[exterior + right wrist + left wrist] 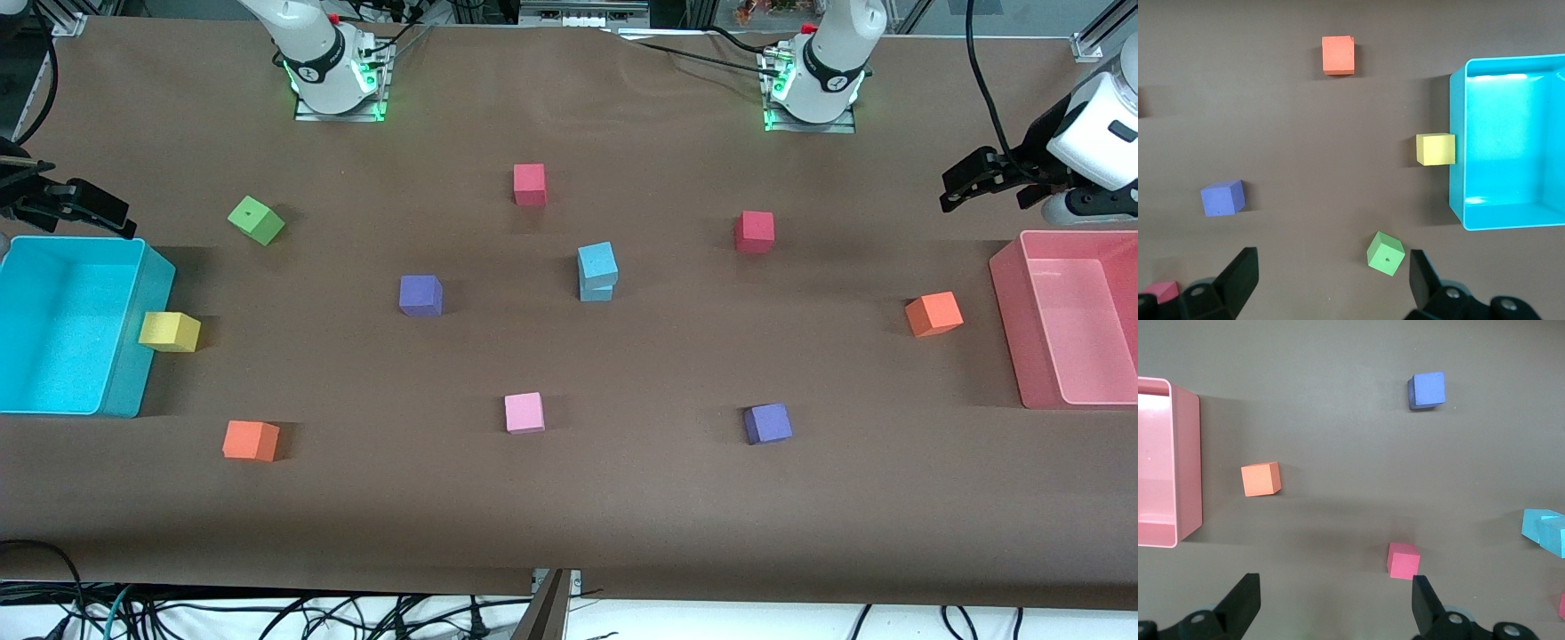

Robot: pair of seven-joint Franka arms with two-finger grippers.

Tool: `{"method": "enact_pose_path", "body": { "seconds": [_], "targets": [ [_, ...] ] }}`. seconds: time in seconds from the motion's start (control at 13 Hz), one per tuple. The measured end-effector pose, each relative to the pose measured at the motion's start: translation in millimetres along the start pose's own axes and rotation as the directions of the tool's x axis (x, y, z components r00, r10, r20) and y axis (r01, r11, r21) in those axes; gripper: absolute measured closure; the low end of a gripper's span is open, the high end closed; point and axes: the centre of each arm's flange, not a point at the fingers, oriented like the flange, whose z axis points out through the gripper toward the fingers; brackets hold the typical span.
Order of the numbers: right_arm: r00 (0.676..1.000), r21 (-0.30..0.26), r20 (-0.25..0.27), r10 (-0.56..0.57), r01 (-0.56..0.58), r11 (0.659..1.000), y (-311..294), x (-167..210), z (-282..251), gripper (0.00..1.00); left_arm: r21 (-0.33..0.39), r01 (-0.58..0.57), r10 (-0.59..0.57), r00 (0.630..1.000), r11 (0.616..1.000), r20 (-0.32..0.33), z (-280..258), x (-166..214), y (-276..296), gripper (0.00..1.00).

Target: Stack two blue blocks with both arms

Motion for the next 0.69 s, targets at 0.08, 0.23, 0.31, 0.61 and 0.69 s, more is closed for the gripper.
{"method": "enact_pose_path", "body": {
  "seconds": [0.08, 0.23, 0.31, 0.61, 0.69],
  "targets": [
    [1.000, 0.000, 0.002, -0.001, 0.001, 1.000, -0.4, 0.8, 1.4, 0.00, 0.000, 0.000, 0.000, 1.000, 1.000, 0.000, 0.0, 0.0, 0.0, 0.00],
    [1.000, 0.000, 0.001, -0.003, 0.003, 1.000, -1.5, 1.4, 2.0, 0.00, 0.000, -0.001, 0.001, 1.000, 1.000, 0.000, -0.1, 0.0, 0.0, 0.00],
    [1.000, 0.000, 0.001, -0.003, 0.003, 1.000, -1.7, 1.4, 2.0, 0.00, 0.000, -0.001, 0.001, 1.000, 1.000, 0.000, -0.1, 0.0, 0.0, 0.00],
    [1.000, 0.000, 0.002, -0.003, 0.003, 1.000, -1.8, 1.6, 2.6, 0.00, 0.000, -0.002, 0.002, 1.000, 1.000, -0.001, -0.3, 0.0, -0.2, 0.00],
    [1.000, 0.000, 0.003, -0.003, 0.003, 1.000, -2.0, 1.6, 2.7, 0.00, 0.000, -0.001, 0.001, 1.000, 1.000, -0.001, -0.4, 0.0, -0.3, 0.00]
  ]
}}
